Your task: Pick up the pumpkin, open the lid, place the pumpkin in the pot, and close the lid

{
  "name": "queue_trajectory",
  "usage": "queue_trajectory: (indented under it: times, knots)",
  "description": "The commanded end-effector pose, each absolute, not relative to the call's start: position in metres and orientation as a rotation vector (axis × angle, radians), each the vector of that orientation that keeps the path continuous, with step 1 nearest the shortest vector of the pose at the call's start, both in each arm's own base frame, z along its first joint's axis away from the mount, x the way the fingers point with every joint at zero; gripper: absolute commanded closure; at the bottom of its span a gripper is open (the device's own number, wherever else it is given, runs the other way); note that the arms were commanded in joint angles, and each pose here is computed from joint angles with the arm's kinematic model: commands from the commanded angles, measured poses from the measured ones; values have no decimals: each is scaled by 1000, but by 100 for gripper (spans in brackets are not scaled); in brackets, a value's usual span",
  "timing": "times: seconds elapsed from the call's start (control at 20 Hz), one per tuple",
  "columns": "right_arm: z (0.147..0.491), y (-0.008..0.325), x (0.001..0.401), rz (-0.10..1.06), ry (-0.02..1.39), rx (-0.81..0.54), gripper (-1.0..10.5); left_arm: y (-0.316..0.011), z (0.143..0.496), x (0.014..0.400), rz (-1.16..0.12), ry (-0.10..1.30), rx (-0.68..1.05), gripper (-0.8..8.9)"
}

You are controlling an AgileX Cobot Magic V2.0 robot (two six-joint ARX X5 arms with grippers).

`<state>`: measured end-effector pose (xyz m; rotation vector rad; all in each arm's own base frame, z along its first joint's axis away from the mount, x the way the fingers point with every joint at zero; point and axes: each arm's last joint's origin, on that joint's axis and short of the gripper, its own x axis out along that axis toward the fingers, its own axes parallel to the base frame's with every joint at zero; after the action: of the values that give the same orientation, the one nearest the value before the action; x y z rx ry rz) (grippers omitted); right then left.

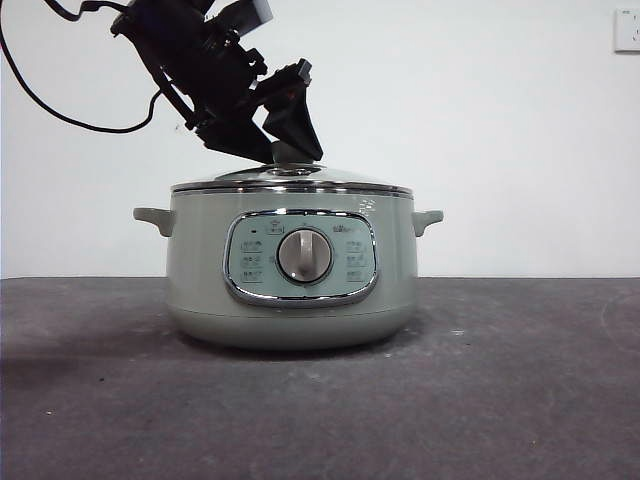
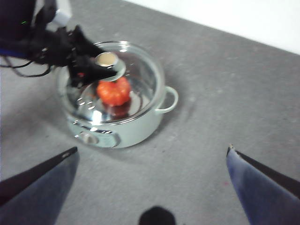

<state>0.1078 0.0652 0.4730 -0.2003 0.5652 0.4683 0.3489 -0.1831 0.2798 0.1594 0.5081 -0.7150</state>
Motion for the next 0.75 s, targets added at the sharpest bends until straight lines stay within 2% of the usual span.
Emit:
queue_trajectory:
  times: [0.05,0.25,0.45,0.6,0.65,0.75]
  knots:
    - [472,65,107,473,583,-195,290,-181,284,346,-711,515,161,221]
    - [468,65,106,502,625,-197,290,-175,299,335,-711,516,160,220]
    - [465,66,103,570,677,-187,290,-159,335,301,-717,523,152,221]
    - [461,67,103,583,725,-193,291,-139,371,258,-753,518,116,221]
    - [461,68,102,622,729,-179,310,-131,384,239,-787,509,85,221]
    - [462,70,101,710,741,-147,424,-115,404,205,-829,495,42,239]
